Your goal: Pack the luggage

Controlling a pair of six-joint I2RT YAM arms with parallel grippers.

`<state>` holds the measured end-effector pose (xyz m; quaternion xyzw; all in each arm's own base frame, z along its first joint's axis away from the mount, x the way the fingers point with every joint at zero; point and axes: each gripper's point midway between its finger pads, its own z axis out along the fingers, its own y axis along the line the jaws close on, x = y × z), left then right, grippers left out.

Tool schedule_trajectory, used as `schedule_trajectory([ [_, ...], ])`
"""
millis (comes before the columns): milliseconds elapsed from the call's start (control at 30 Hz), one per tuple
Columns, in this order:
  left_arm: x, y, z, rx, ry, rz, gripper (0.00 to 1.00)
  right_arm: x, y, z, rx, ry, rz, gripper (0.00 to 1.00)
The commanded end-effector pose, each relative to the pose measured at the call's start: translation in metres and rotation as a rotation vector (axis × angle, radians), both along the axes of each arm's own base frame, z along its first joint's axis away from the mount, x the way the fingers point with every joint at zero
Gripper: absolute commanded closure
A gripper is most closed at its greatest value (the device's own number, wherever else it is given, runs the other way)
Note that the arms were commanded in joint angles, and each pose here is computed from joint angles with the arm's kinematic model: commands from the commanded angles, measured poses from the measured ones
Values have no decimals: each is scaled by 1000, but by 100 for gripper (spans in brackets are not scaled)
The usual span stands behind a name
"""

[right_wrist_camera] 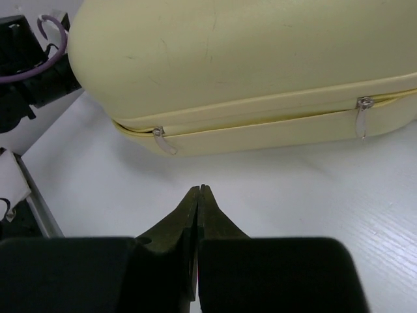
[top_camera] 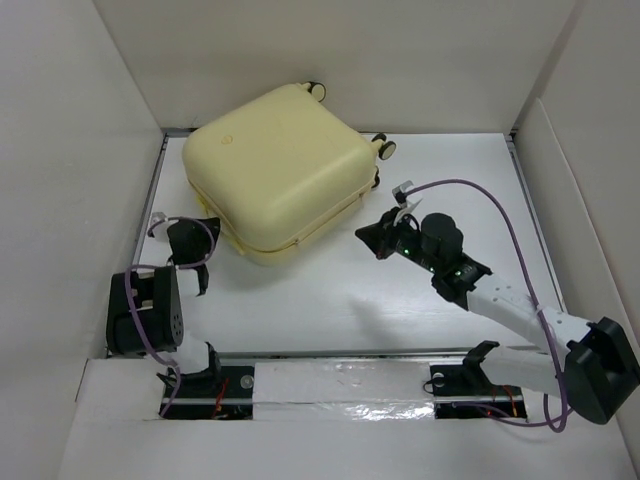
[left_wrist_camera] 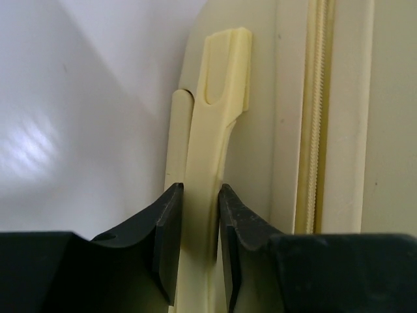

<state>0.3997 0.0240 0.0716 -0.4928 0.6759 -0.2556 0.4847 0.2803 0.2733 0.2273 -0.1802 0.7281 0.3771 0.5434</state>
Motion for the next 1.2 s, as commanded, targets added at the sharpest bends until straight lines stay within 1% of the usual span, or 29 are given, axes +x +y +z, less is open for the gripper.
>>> schedule_trajectory([
  [0, -29, -75, 7, -55, -40, -228, 100, -7, -6, -3, -41, -26, 3, 100],
  [33, -34, -81, 9, -50, -48, -237, 100, -9, -7, -5, -45, -23, 6, 100],
  [67, -46, -94, 3, -46, -32, -272, 100, -10, -8, -9, -51, -20, 9, 100],
  [100, -51, -100, 11, -43, -59, -286, 100, -16, -8, -20, -62, -9, 21, 100],
  [167, -66, -112, 7, -45, -61, -318, 100, -20, -9, -26, -48, -20, 29, 100],
  [200, -71, -119, 15, -43, -85, -340, 100, -23, -8, -30, -42, -22, 35, 100],
  [233, -74, -119, 16, -43, -90, -339, 100, -27, -12, -46, -53, -7, 29, 100],
  [267, -80, -124, 14, -43, -82, -357, 100, -25, -14, -44, -34, -34, 15, 99],
  [333, -91, -129, 17, -39, -94, -377, 100, -25, -22, -61, -58, -31, -31, 86],
  [367, -95, -128, 13, -34, -79, -379, 100, -22, -24, -64, -60, -40, -50, 72],
  [433, -101, -126, 14, -7, -89, -385, 100, -16, -33, -69, -81, -69, -100, 61],
  [467, -105, -128, 12, 3, -78, -400, 100, -13, -33, -73, -96, -111, -98, 57],
  [533, -108, -128, 10, 34, -69, -420, 100, -12, -30, -77, -121, -150, -71, 56],
  [567, -109, -127, 8, 44, -59, -425, 100, -11, -22, -73, -115, -166, -37, 55],
  [600, -109, -128, 9, 52, -61, -431, 100, -13, -13, -84, -152, -165, 24, 55],
  [667, -109, -127, 8, 70, -58, -440, 100, -14, 1, -83, -165, -188, 72, 54],
  [733, -111, -129, 4, 68, -51, -452, 100, -7, 4, -86, -159, -204, 60, 53],
  [767, -110, -131, 6, 66, -63, -458, 100, -7, 11, -77, -128, -238, 71, 53],
  [900, -112, -135, 2, 61, -62, -486, 100, 3, 18, -79, -152, -254, 61, 53],
  [1067, -112, -134, 3, 79, -63, -490, 100, 12, 19, -63, -124, -302, 21, 53],
  [1167, -112, -133, 2, 87, -61, -491, 100, 18, 23, -58, -133, -311, 19, 53],
])
